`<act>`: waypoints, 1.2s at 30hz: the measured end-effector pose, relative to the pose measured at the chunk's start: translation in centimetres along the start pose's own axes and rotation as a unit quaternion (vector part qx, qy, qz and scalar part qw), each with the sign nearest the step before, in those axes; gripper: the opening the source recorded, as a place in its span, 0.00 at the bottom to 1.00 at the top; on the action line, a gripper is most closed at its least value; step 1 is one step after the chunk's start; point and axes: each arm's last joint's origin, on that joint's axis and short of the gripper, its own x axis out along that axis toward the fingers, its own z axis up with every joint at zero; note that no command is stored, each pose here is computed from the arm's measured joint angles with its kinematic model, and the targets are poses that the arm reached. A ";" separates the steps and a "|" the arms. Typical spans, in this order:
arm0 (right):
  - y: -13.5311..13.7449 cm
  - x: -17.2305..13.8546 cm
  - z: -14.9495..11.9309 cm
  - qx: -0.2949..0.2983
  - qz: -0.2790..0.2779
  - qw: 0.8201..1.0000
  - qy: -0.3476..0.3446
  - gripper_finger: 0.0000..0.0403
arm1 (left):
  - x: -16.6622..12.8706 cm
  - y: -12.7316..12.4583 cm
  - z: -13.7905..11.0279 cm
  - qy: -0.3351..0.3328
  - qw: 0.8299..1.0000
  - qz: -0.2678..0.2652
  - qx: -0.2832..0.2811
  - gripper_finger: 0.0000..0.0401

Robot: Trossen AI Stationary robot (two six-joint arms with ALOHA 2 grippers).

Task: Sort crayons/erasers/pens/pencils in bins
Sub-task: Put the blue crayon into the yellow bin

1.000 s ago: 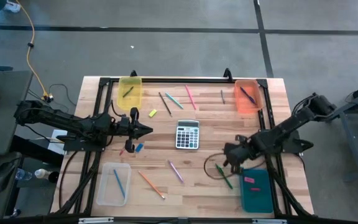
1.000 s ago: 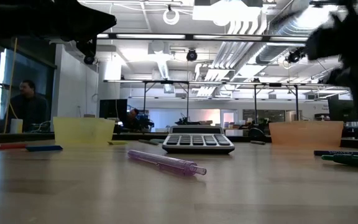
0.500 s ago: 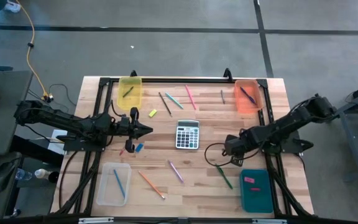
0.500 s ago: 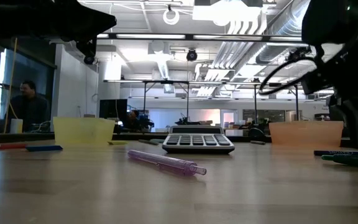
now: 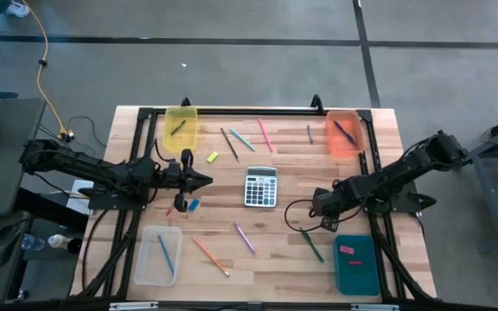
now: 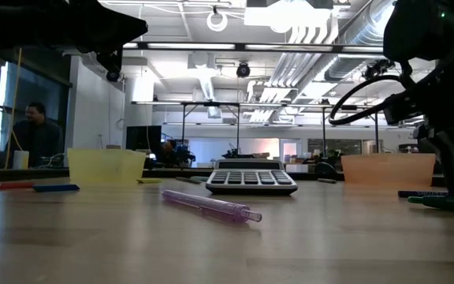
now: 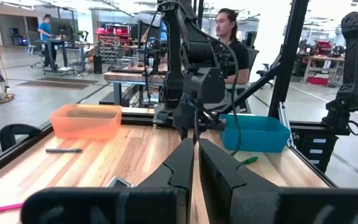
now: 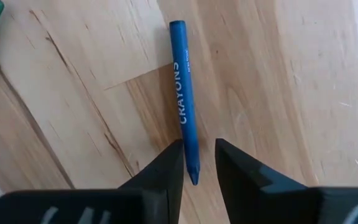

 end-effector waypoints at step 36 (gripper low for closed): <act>0.9 -1.4 1.3 0.018 0.066 0.992 -0.104 0.03 | 0.0 0.0 0.1 -0.003 0.998 -0.001 -0.067 0.04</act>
